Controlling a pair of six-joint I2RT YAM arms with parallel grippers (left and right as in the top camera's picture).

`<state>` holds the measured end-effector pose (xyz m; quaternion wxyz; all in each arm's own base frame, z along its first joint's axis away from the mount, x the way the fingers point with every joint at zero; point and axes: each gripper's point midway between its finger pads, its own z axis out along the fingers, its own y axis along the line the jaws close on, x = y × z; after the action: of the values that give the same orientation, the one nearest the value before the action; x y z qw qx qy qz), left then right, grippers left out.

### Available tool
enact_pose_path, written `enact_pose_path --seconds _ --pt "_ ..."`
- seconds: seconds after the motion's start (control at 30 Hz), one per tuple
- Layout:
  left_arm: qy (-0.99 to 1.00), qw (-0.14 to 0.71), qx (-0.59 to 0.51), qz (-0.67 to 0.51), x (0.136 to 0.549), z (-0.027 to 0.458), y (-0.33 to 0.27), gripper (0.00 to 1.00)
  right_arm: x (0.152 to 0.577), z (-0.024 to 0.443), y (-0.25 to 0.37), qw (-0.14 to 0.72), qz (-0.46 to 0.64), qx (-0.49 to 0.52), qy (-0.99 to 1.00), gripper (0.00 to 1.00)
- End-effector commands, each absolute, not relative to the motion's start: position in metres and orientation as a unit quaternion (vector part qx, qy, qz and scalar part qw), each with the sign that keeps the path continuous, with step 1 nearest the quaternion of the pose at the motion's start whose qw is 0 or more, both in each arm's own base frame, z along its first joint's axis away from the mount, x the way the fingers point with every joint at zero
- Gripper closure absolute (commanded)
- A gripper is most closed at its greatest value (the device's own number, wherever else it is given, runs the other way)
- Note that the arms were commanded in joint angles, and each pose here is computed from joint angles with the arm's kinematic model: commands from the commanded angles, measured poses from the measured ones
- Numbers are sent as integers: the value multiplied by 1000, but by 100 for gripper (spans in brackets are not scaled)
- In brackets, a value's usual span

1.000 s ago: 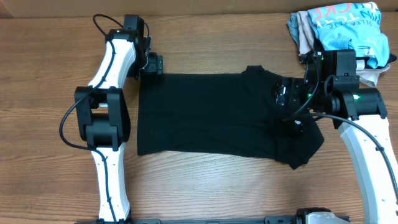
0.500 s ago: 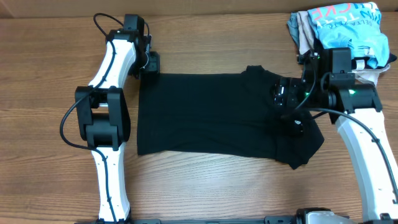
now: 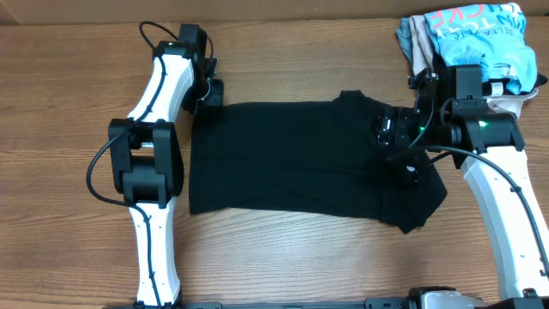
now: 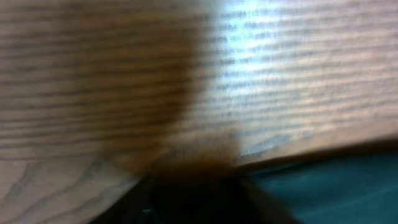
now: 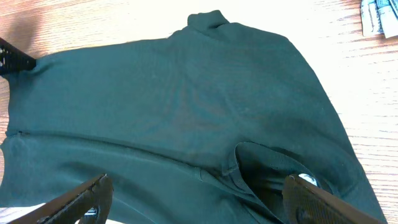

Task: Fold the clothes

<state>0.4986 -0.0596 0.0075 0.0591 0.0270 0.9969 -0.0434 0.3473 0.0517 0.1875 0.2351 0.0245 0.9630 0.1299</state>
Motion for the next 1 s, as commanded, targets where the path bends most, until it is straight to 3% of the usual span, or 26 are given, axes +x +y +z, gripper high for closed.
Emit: enact_pose_path --seconds 0.0,0.13,0.27,0.5,0.7,0.97 --pt "997 47 40 -40 496 2 -62 70 351 193 52 246 126 19 961 9" --pt "999 30 38 -14 487 3 -52 96 352 194 53 250 129 20 959 14" --pt "999 1 35 38 473 19 -31 96 361 203 61 270 154 18 950 25" --pt "997 -37 39 59 452 63 -24 96 396 215 63 327 170 40 929 27" --pt "996 -37 50 58 451 67 -35 96 441 166 54 323 139 53 935 20" --pt "996 -35 62 57 451 67 -47 96 483 103 36 324 87 78 939 21"
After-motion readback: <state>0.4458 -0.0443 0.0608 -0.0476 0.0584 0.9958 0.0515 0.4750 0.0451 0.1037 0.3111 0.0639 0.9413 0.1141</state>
